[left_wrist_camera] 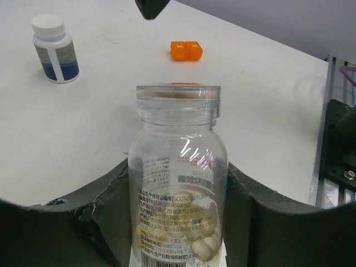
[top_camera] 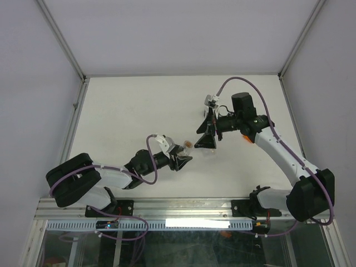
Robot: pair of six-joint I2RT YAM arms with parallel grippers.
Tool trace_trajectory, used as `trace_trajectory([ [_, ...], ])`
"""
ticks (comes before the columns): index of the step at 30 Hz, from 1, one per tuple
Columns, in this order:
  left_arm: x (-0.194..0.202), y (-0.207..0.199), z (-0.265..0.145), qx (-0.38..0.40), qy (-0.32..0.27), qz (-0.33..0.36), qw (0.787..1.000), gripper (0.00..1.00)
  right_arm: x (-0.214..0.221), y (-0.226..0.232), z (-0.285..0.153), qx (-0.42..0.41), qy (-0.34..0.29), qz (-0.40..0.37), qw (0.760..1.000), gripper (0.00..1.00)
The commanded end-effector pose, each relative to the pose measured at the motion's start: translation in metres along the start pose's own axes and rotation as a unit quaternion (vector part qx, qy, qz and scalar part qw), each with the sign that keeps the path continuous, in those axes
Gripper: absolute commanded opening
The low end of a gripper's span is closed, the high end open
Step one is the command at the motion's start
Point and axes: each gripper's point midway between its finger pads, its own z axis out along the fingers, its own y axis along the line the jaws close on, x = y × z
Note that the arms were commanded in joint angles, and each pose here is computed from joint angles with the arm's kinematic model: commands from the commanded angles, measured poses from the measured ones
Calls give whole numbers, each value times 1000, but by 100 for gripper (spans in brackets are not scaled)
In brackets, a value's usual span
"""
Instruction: Sort the pills into containers
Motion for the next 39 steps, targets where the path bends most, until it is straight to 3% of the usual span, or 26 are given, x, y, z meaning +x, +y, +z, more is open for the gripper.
trace_trajectory([
  [1,-31,-22,-4,54,-62,7,997,0,-7,10,-17,-15,-17,-64,998,99],
  [6,-28,-48,-12,126,-45,20,991,0,10,12,-24,-21,-11,-184,983,99],
  [8,-28,-62,-16,166,-37,19,985,0,19,26,-24,-62,-20,-235,970,99],
  [10,-28,-74,-19,203,-26,16,979,0,32,46,-26,-116,-34,-290,949,99],
  [11,-28,-79,-21,217,-20,13,976,0,35,53,-27,-134,-47,-356,924,99],
  [13,-28,-88,-24,243,-10,7,970,0,47,64,-30,-152,-48,-393,906,99],
  [16,-31,-98,-28,272,-5,-2,962,0,49,60,-31,-145,-33,-385,911,98],
  [22,-31,-108,-25,303,6,-18,953,0,36,71,-30,-152,-60,-377,912,93],
  [30,-29,-110,-16,312,15,-28,949,0,47,75,-16,-175,-37,-367,913,75],
  [39,-28,-109,-12,311,20,-32,950,0,54,76,-9,-183,-18,-366,912,63],
])
